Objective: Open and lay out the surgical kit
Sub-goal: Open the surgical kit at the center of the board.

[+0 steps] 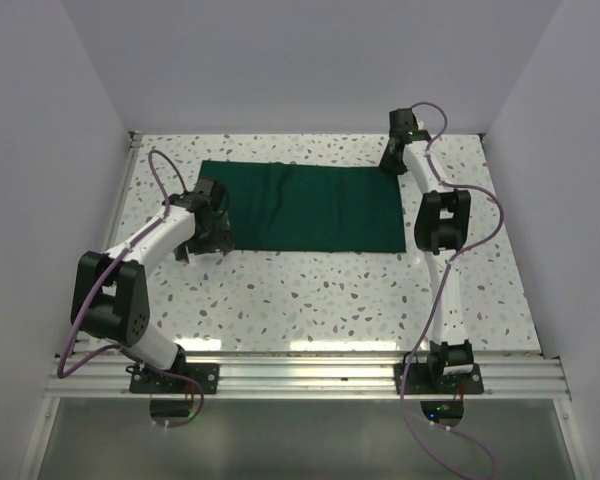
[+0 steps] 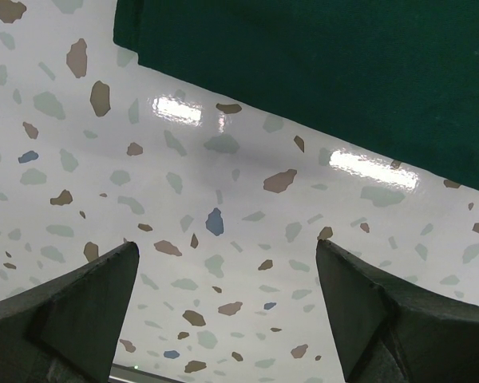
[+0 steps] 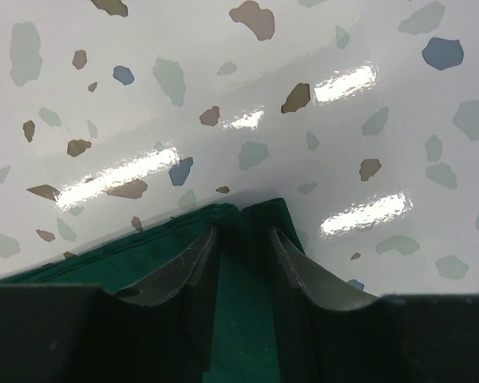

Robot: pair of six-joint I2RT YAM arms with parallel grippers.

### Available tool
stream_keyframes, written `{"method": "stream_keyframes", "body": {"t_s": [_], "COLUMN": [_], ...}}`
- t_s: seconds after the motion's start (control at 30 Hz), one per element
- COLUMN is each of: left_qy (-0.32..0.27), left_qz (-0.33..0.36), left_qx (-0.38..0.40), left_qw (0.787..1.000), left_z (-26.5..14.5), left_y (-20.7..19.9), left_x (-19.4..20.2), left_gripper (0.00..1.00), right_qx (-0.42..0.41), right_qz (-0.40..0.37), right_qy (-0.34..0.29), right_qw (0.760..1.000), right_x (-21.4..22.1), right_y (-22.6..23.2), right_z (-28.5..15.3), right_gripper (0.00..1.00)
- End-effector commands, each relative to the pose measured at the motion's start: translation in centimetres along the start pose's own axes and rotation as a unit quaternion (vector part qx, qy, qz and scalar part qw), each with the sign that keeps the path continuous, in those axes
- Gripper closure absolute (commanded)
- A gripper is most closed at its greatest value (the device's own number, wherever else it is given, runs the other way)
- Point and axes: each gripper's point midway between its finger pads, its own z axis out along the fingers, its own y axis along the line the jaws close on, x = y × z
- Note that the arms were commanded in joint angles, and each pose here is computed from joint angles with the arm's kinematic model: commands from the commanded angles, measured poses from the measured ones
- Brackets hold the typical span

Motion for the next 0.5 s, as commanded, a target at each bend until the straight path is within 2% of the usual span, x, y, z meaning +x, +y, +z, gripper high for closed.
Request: {"method": "stream_keyframes", "body": {"t_s": [0.0,0.27,0.47], "left_qy": [-0.018,-0.024,-0.024], "left_qz": [-0.008,-0.005,0.003], "left_qx": [0.0,0.006,0.004], "left_qw": [1.0,1.0,1.0], "left_z": [-0.8,-0.9,-0.9], "left_y": [0.0,0.2,0.5], "left_x": [-0.9,-0.5,-0.2], "left_gripper": [0.04,0.04,0.04], "right_qx": [0.017,0.026,0.029], "right_qz": [-0.014,-0.02,-0.025], "right_qy": [-0.008,-0.032,-0.015], "right_qw": [1.0,0.999,0.999], "right_x": [-0.6,-2.4,-1.0], "right_y": [-0.7,-1.1,-0.9], "right_z": [-1.3,-4.4,-3.7], "right_gripper": [0.66,0.66,0.77]}}
